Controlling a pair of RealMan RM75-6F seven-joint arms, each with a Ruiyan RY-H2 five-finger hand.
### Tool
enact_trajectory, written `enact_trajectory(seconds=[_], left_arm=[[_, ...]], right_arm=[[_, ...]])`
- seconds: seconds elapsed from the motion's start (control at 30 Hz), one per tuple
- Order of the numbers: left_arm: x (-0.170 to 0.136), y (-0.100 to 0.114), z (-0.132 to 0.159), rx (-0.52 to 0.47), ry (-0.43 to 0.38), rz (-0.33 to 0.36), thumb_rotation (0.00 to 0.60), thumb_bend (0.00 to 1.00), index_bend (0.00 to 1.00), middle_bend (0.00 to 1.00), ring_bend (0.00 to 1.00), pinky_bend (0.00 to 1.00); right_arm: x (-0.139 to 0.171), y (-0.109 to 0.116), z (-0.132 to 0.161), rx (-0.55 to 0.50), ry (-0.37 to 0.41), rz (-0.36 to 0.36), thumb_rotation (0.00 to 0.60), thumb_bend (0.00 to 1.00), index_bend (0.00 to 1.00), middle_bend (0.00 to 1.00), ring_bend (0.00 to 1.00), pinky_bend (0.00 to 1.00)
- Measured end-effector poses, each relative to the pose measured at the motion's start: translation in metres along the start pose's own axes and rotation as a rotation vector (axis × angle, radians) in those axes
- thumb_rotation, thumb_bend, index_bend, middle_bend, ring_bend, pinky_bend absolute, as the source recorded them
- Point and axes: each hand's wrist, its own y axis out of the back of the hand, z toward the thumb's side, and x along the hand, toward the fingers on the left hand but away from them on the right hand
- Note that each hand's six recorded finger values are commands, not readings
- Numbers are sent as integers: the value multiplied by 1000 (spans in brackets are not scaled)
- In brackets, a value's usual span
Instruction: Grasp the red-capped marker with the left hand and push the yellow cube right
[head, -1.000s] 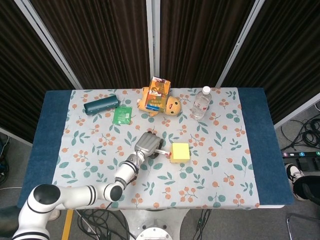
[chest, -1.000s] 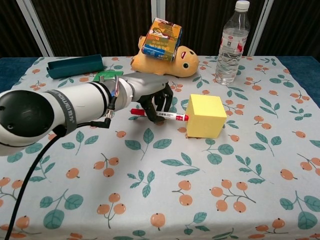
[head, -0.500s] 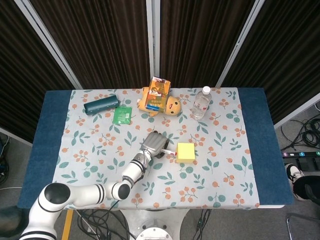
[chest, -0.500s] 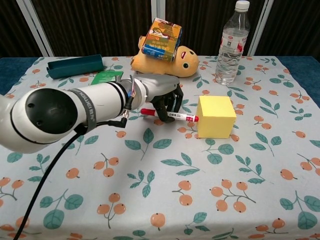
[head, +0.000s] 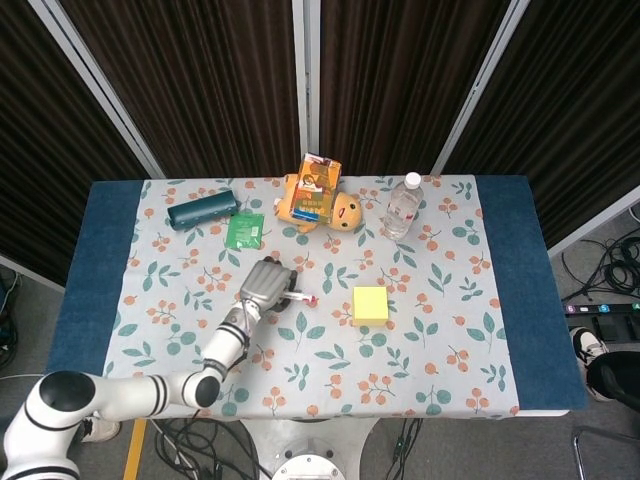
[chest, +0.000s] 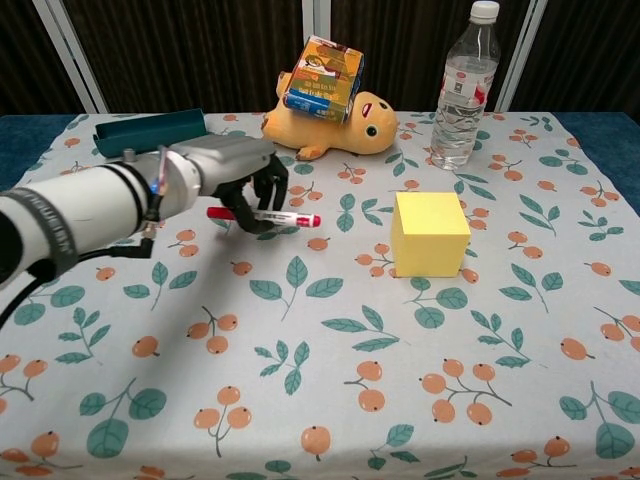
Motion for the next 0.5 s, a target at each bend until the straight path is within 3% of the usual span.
enact_trajectory(seconds=[0.17,0.23,0.37,0.5], left_arm=[[-29,-9,-46,6,64,8,600,405,636,621,376,264],[-42,-14,-62,12,86,0,600,401,567,569,365,263],[-57,-24,-81,19,110,-26,600,390,383,361,250,255],[-63,-23,-83,11,109,-22,600,383,305,267,196,248]], right_arm=[[-2,-2,3,-2,9,5,600,219,54,168,1,135],[-2,-3,5,-3,14,7,600,219,54,169,1,136],[-4,-5,9,-4,26,11,600,219,54,169,1,135],[-6,-4,12,-5,31,9,600,219,54,169,1,135]])
